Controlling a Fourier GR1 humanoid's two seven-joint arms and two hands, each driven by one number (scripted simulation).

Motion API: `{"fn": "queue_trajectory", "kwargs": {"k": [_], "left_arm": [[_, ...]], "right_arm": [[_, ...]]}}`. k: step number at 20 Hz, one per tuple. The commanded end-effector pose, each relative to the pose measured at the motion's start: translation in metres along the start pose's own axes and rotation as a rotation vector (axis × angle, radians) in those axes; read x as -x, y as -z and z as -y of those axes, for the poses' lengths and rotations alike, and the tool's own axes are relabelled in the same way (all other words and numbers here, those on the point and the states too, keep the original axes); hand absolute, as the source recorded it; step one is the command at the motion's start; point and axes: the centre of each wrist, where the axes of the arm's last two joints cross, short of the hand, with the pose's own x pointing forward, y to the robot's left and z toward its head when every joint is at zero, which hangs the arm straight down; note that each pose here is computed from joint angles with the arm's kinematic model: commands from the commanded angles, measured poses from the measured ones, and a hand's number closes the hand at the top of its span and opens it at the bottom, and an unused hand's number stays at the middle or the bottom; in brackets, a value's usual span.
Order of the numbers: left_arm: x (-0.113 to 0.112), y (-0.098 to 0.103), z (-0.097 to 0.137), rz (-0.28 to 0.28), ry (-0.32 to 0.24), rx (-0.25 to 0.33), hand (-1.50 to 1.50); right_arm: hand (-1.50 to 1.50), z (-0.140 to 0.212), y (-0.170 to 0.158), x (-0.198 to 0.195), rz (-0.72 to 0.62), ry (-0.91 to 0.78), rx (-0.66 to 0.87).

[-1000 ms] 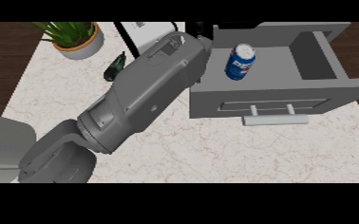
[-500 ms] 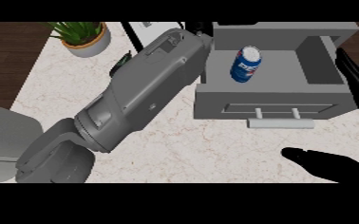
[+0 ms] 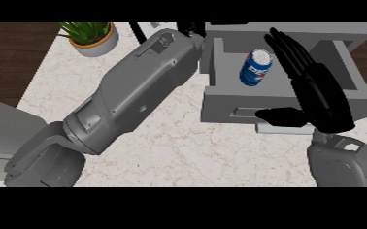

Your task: Pick up the can, place it into the drawer and close the drawer

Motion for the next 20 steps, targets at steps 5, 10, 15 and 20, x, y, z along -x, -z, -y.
{"fn": "queue_trajectory", "kwargs": {"k": [5, 10, 15, 20], "left_arm": [[-0.020, 0.006, -0.014, 0.016, 0.016, -0.027, -1.50], [-0.030, 0.015, -0.045, 0.017, 0.014, -0.060, -1.50], [-0.028, 0.009, -0.071, 0.012, 0.029, -0.041, -1.50], [-0.043, 0.014, -0.087, 0.021, 0.019, -0.042, -1.50]], "right_arm": [[-1.50, -0.052, 0.045, 0.028, -0.012, -0.232, -0.094], [-1.50, -0.080, 0.064, 0.040, -0.070, -0.253, -0.097], [-1.50, -0.100, 0.072, 0.057, -0.104, -0.318, -0.110], [-1.50, -0.117, 0.075, 0.074, -0.116, -0.358, -0.065]]}}
